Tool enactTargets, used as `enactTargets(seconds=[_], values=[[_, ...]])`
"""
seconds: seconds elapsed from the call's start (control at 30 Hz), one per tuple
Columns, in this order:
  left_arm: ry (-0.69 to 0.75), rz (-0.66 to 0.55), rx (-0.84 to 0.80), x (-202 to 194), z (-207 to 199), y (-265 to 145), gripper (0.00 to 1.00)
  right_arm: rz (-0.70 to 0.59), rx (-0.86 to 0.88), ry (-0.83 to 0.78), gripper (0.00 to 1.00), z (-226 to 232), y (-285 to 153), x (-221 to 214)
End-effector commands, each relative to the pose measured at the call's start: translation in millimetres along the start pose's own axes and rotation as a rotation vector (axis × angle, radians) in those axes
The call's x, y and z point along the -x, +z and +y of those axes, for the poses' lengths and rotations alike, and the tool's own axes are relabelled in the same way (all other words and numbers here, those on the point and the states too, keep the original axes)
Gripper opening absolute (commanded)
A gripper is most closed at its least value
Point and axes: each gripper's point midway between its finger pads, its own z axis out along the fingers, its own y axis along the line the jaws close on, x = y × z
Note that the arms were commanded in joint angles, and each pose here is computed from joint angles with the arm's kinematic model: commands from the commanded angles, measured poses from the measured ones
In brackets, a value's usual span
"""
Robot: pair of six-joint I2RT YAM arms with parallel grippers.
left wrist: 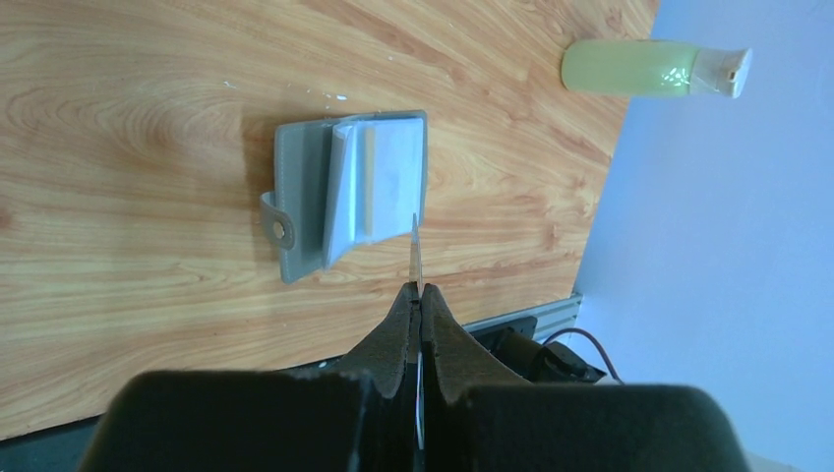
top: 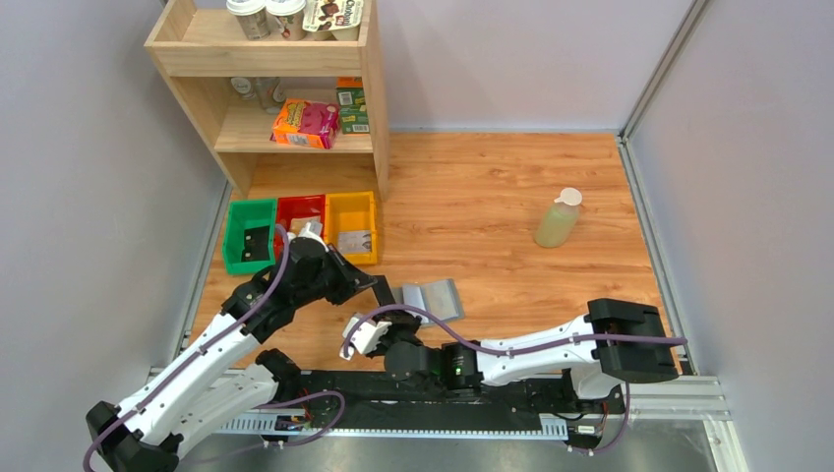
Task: Take the credit cards out of the card holder
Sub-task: Place the credit card in the storage box.
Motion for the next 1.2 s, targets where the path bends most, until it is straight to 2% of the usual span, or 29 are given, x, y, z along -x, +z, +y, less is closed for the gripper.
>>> enactTargets(seconds=[0.0,0.03,0.07,0.13,0.23,0.27,0.33,0.4,0.5,0.67,0.77,1.07,1.17], values=[[-0.018,-0.013,-0.048,4,-12,-5,0.00,-0.060,-0.080,0.082,0.11,-16,3,27],[-0.017,-0.021,-0.047,5,-11,-5,0.00,-0.058,-0.087,0.094,0.03,-18,3,27],[-0.018,-0.030,-0.050,6,-11,-6,0.00,-0.058,-0.090,0.105,0.00,-19,3,27],[-0.011,-0.052,-0.064,10,-13,-6,0.09,-0.050,-0.093,0.130,0.00,-23,4,26],[0.051,-0.109,-0.105,21,-21,-7,0.35,-0.036,-0.072,0.204,0.00,-26,7,22],[0.068,-0.130,-0.111,25,-22,-9,0.52,-0.028,-0.068,0.242,0.00,-28,10,19],[0.139,-0.176,-0.118,33,-24,-12,0.72,-0.010,-0.042,0.309,0.00,-31,13,13],[0.227,-0.225,-0.117,42,-25,-18,0.83,0.000,-0.020,0.376,0.00,-34,15,8],[0.305,-0.284,-0.134,52,-29,-27,0.87,0.006,0.017,0.474,0.00,-44,18,4],[0.403,-0.353,-0.196,55,-24,-34,0.94,-0.034,0.090,0.761,0.00,-72,17,4],[0.402,-0.407,-0.341,53,-37,-39,0.94,-0.087,0.151,0.938,0.00,-88,12,11],[0.374,-0.334,-0.722,14,-61,-26,0.91,-0.268,0.322,1.261,0.00,-112,-26,33],[0.358,-0.274,-0.778,3,-65,-21,0.91,-0.312,0.355,1.329,0.00,-114,-37,35]])
